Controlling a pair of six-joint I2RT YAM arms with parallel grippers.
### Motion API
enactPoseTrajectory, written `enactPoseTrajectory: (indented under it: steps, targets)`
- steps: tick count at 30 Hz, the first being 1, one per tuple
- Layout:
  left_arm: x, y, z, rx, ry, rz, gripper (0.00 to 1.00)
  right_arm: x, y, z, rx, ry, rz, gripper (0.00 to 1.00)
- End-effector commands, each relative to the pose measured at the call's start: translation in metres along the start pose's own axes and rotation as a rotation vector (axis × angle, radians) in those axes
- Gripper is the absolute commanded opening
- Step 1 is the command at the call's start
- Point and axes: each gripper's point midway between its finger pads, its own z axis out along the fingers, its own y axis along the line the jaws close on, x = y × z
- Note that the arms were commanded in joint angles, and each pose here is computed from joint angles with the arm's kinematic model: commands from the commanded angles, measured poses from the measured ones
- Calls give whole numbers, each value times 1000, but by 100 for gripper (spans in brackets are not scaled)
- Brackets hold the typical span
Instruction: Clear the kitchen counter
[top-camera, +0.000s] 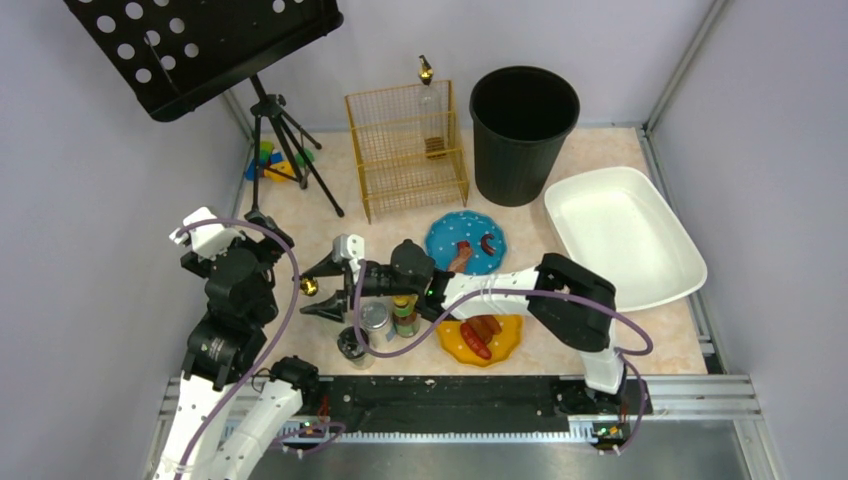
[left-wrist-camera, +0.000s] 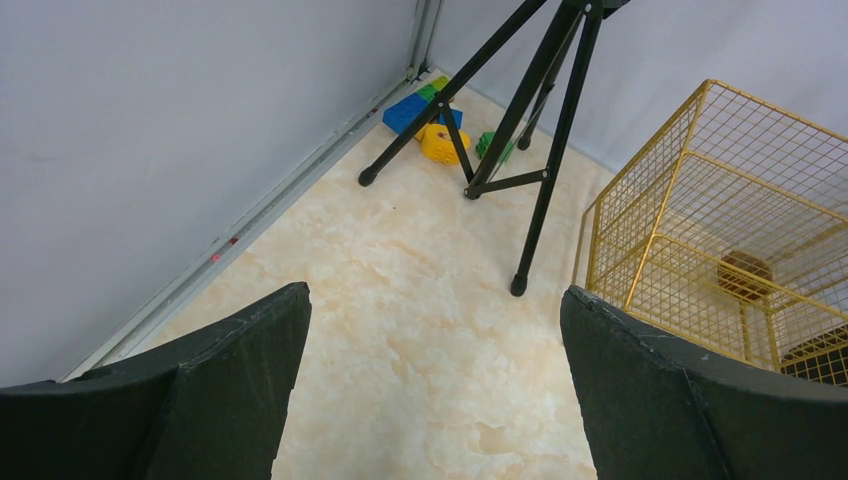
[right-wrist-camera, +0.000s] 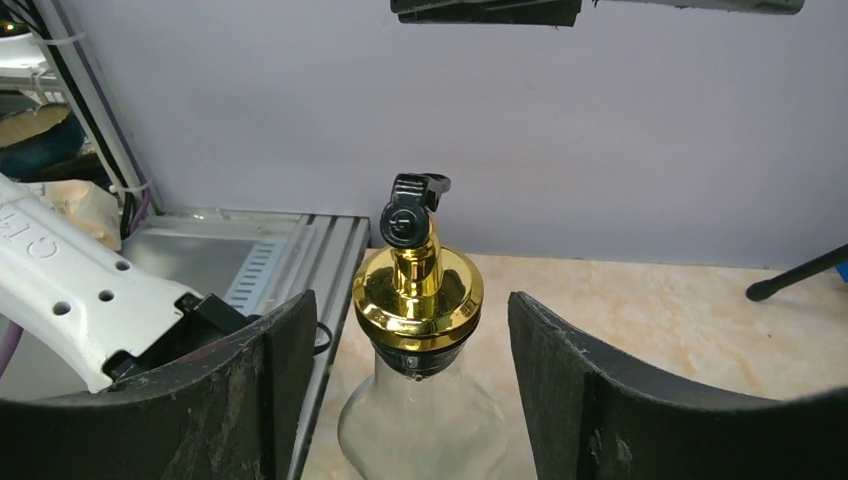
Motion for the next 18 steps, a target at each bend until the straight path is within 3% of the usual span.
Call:
enactPoseTrajectory:
  steps: [1, 7, 9, 13, 18]
  targets:
    - [-5, -2, 1, 8, -19, -31, 99, -21, 8, 16, -40, -74, -6, 68]
    - [-6, -3, 0, 9, -19, -33, 99, -12, 8, 19, -43, -69, 10, 61]
    - [-5, -3, 1, 12, -16, -31, 99, -13, 8, 19, -44, -74, 9, 55]
    - [-5, -3, 0, 12, -18, -32, 99, -13, 8, 19, -42, -81, 9, 36]
    - [-6, -2, 0, 6, -21, -33, 99, -18, 6, 19, -32, -98, 2, 0]
